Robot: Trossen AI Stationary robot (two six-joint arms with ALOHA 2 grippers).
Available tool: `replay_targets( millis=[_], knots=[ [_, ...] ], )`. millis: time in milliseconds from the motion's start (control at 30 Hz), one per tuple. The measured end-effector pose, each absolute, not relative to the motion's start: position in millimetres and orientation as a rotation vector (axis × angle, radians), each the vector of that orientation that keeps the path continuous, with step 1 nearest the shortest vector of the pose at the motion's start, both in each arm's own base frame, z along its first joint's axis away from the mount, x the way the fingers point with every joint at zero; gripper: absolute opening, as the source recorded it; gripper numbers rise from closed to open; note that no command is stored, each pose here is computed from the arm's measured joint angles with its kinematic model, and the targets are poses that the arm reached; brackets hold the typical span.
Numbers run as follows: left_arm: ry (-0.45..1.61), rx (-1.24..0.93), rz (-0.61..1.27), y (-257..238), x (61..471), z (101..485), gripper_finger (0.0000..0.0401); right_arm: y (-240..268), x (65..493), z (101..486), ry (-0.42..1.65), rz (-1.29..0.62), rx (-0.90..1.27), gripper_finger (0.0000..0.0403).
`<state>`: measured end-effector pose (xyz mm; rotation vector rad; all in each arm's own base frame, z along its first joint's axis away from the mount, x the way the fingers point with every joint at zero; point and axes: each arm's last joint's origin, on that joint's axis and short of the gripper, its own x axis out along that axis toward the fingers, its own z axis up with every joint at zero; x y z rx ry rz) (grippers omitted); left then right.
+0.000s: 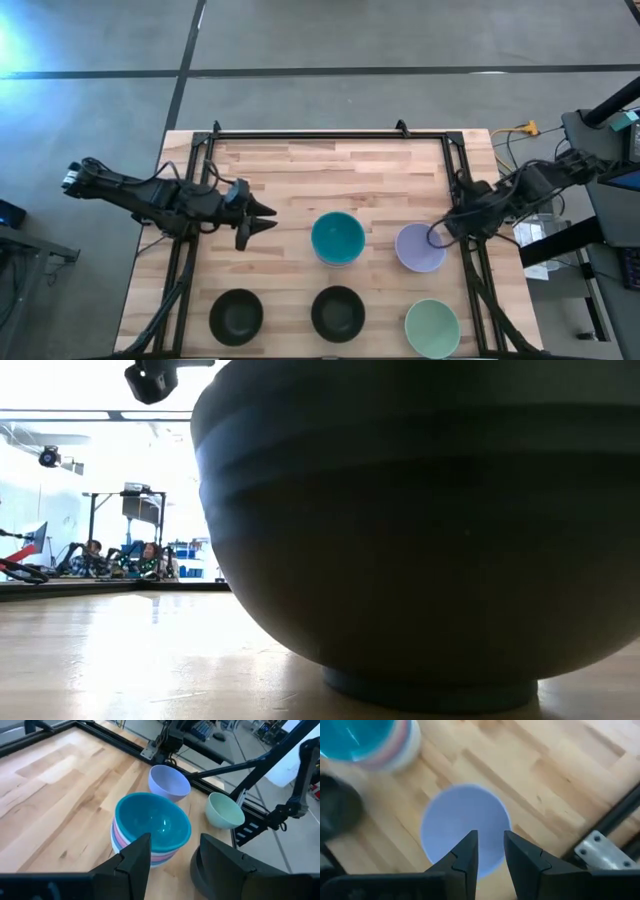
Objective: Nest bowls inside each other
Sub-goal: Stack the purple bowl on top of the blue bowl
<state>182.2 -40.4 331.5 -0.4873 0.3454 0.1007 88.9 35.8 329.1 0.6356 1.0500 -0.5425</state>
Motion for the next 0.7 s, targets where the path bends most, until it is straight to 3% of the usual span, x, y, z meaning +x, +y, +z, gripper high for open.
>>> replay_targets(
  millis=[233, 700],
  knots=[
    [0.304, -0.446, 0.065, -43, 190, 335, 0.0154, 36, 108, 304, 1.249, -0.467, 0.587, 0.0089],
    [0.22, -0.432, 0.037, -41, 183, 347, 0.0154, 5, 128, 250, 1.316, -0.504, 0.694, 0.0089]
  ],
)
